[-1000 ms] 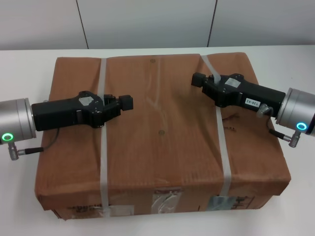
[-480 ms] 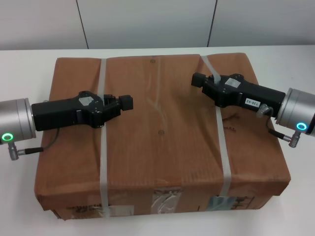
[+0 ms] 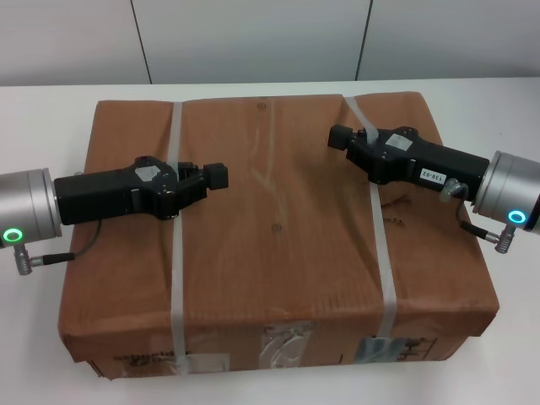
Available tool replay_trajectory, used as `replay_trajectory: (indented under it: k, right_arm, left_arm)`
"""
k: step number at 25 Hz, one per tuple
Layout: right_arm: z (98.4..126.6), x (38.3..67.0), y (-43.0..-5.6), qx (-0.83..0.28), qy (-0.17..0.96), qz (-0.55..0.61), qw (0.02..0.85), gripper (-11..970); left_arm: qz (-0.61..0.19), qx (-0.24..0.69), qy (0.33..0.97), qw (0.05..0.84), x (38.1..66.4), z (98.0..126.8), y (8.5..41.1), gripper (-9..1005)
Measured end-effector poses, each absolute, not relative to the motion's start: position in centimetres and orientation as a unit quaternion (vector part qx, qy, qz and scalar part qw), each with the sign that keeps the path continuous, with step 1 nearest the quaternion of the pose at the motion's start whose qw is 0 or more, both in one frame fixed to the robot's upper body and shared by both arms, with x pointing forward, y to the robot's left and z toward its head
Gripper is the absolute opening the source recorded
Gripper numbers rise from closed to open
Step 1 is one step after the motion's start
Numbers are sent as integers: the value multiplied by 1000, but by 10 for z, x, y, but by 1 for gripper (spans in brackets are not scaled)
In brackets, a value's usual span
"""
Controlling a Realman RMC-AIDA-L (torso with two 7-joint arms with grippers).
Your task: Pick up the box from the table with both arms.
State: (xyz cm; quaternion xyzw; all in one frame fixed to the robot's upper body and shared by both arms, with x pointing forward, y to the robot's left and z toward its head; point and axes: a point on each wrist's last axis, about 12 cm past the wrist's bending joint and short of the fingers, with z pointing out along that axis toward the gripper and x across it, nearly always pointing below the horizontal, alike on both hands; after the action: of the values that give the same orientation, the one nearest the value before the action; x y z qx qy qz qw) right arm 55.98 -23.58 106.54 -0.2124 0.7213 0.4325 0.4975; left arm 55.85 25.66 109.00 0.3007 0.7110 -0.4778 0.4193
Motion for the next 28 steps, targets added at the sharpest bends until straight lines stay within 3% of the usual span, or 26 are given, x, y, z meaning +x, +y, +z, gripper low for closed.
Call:
replay_trajectory:
  k: [28]
  right_arm:
    - [1065,560,-236,-214,721,431,499,25]
  left_arm:
    - [-475,305,709,422,558,1089,256,63]
